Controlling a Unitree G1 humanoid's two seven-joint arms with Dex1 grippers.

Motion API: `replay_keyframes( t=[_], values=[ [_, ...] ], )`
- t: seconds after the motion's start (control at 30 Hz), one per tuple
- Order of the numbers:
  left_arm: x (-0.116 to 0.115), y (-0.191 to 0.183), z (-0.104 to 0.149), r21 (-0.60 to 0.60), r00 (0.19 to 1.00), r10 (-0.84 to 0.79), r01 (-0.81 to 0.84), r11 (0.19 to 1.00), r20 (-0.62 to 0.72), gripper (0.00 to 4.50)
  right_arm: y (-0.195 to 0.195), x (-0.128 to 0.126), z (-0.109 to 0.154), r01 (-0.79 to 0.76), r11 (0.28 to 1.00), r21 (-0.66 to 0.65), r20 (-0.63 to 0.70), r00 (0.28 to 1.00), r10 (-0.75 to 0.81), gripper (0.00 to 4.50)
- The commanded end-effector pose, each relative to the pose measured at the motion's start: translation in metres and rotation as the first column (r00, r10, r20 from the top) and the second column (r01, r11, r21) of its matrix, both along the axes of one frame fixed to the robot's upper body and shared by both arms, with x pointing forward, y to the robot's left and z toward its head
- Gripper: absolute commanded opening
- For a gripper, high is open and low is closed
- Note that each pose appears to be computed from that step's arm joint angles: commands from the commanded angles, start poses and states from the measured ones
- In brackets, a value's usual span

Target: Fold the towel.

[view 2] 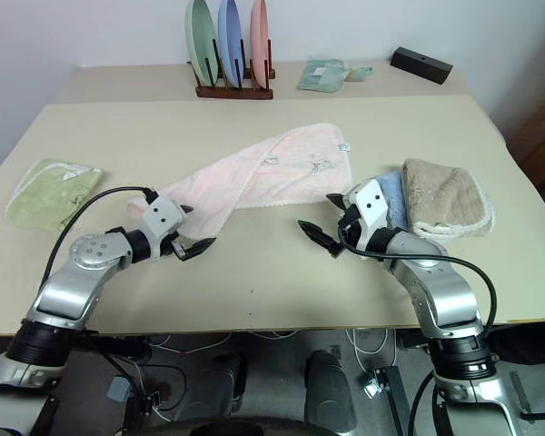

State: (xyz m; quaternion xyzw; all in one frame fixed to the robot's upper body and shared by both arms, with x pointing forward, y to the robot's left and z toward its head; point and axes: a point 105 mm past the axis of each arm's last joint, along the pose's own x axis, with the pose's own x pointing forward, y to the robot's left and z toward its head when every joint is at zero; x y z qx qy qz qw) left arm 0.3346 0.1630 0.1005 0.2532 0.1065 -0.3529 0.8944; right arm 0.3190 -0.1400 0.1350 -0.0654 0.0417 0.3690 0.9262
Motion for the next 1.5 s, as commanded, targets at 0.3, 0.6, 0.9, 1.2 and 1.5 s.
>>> replay_keyframes(
  t=[0.3, 0.6, 0.9, 1.2, 1.5],
  values=[
    [0.012, -0.002, 0.005, 0.051, 0.999, -0.011, 0.009, 0.999, 0.043, 0.05, 0.002, -0.008, 0.010, 0.029, 0.999, 0.021, 0.057, 0.998, -0.030, 4.50],
    [-0.052, -0.001, 0.027, -0.136, 0.961, -0.236, 0.217, 0.967, -0.146, 0.05, -0.001, -0.008, 0.010, 0.035, 0.999, 0.012, 0.059, 0.998, -0.036, 4.50],
    [-0.085, 0.102, 0.001, 0.089, 0.948, 0.056, -0.029, 0.996, -0.314, 0.05, -0.007, 0.007, 0.011, 0.039, 0.998, -0.051, 0.076, 0.996, -0.035, 4.50],
    [-0.043, 0.121, 0.013, 0.078, 0.978, 0.200, -0.196, 0.978, -0.051, 0.05, -0.017, 0.060, 0.023, 0.172, 0.930, -0.323, 0.276, 0.958, -0.081, 4.50],
    [-0.044, 0.109, -0.005, 0.082, 0.986, 0.141, -0.134, 0.988, -0.085, 0.05, 0.005, 0.101, 0.042, 0.197, 0.823, -0.533, 0.449, 0.890, 0.077, 4.50]
  ],
)
